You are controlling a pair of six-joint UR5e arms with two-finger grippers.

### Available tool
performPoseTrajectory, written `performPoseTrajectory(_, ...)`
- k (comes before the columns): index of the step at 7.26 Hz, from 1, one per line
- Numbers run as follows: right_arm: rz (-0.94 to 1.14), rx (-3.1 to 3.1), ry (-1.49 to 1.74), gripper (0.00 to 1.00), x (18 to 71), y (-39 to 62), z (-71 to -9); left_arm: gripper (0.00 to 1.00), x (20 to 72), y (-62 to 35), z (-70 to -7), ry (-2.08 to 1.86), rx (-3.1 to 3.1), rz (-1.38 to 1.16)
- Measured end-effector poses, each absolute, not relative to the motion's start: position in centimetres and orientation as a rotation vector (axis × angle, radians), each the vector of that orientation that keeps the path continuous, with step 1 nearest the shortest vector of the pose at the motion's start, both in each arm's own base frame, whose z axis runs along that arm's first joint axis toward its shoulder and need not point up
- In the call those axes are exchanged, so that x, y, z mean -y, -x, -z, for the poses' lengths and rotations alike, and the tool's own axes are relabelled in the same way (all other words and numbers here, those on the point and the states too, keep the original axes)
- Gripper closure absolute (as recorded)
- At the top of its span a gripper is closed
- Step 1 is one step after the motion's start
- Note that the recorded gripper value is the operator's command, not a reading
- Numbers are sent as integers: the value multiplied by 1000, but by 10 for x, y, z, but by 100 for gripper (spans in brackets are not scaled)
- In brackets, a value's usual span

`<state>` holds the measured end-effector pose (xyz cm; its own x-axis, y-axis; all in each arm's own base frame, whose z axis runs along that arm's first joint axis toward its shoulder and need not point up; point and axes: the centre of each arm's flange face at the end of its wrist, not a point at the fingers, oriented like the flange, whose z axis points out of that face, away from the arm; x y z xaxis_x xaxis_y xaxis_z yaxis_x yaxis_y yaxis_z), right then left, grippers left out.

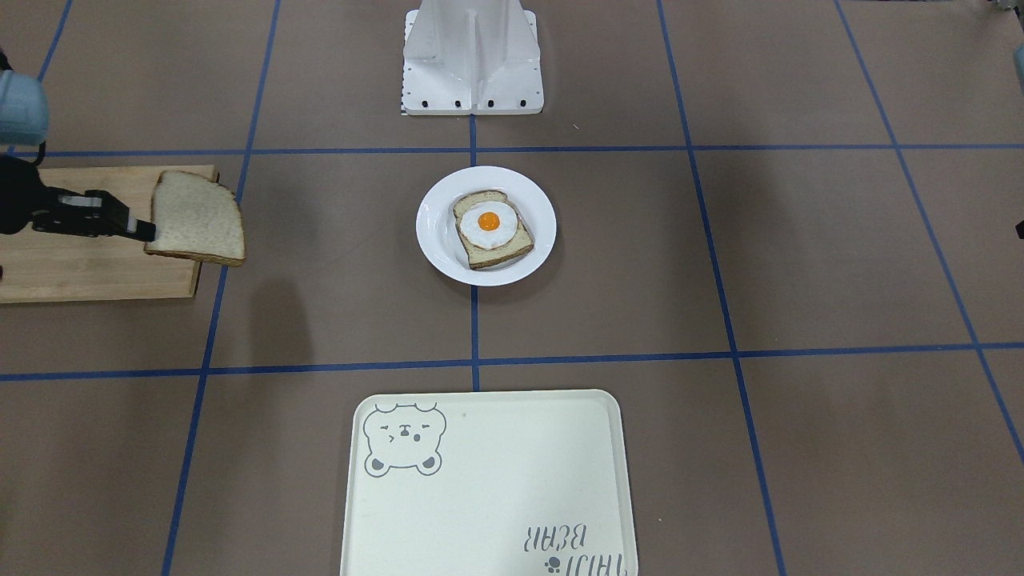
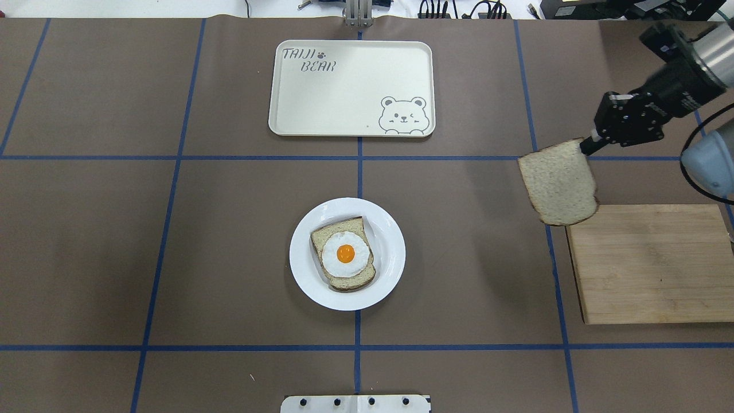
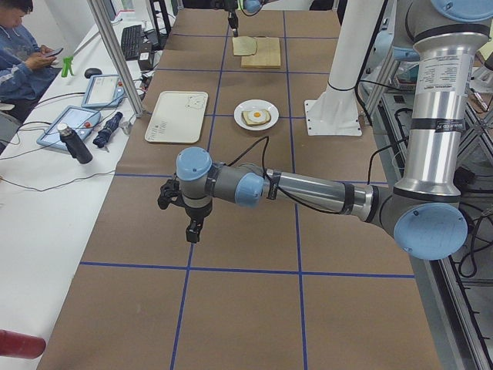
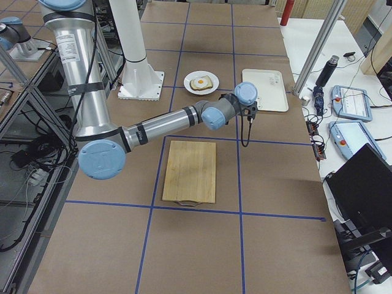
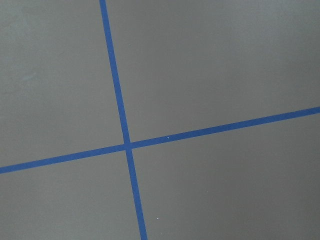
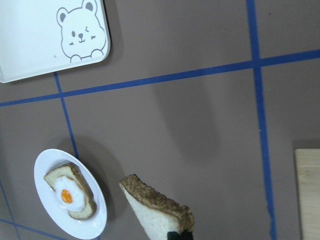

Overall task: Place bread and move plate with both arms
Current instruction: 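Lift the bread slice with the right gripper and carry it toward the plate, then lay the bread slice on the egg toast and open the right gripper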

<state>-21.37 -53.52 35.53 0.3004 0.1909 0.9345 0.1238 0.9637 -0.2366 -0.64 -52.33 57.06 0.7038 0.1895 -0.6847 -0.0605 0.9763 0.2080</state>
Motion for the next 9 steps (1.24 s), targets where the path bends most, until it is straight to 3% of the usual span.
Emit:
performPoseTrajectory(4, 119, 1230, 213, 100, 491, 397, -245, 1, 524, 7, -567, -182, -779, -142)
performPoseTrajectory(9, 211, 1249, 129, 100, 456, 514, -215, 1, 523, 7, -567, -183, -779, -141)
